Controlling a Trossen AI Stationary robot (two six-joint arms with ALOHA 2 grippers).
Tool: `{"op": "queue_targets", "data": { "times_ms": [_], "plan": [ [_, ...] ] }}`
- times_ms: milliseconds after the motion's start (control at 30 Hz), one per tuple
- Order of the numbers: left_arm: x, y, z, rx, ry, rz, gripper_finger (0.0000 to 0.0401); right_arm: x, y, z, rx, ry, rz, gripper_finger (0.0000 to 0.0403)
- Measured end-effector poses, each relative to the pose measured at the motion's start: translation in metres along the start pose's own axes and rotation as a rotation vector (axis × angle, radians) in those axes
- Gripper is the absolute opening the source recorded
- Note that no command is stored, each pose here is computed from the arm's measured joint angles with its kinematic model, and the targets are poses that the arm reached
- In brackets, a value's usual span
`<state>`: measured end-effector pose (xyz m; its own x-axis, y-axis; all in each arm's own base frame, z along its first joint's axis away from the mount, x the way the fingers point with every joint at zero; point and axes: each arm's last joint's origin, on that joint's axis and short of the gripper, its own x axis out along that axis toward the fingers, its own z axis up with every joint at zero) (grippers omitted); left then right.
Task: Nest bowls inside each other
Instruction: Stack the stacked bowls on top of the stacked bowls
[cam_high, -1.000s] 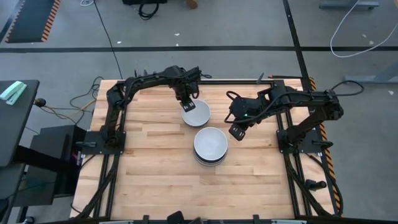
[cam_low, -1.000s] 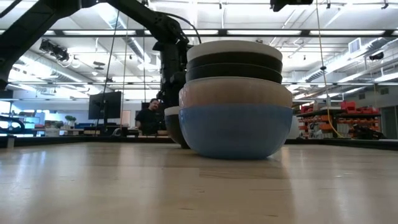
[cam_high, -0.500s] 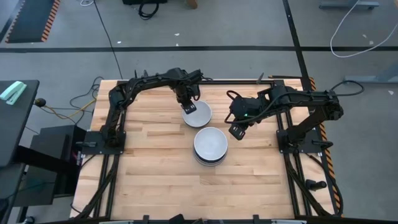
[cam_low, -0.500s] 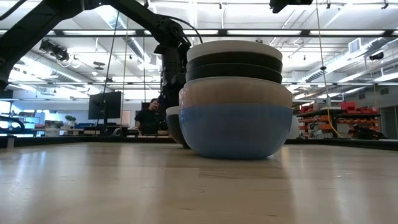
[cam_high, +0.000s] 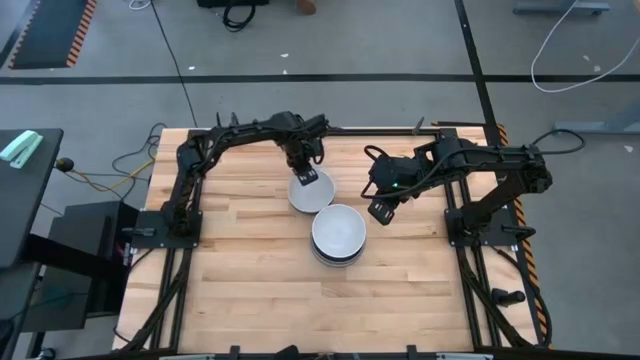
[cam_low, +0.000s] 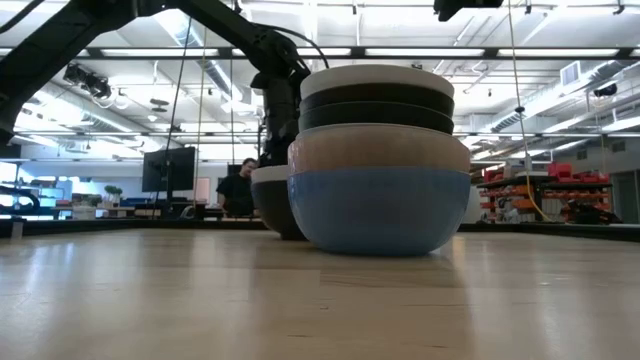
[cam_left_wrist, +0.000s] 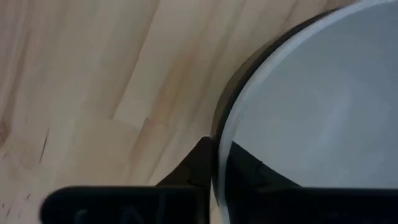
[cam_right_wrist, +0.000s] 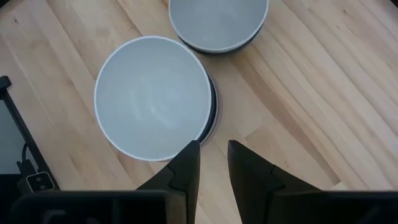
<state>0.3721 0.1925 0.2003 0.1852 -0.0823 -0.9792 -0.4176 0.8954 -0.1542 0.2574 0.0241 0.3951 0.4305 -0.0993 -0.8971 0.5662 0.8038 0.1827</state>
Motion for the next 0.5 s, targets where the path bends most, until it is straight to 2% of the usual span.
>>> {"op": "queue_targets", "data": {
  "times_ms": [67,500],
  "plan": [
    [0.000,0.000,0.000,-0.004,0.003,0.002,0.0018,0.000,0.000,0.000,0.000,-0.001,-0.002,0.0090],
    [-0.010,0.009,-0.010,-0.019,0.075,0.002,0.0018,0.000,-0.001,0.001,-0.002,-0.036,-0.042,0.0090]
  ]
}}
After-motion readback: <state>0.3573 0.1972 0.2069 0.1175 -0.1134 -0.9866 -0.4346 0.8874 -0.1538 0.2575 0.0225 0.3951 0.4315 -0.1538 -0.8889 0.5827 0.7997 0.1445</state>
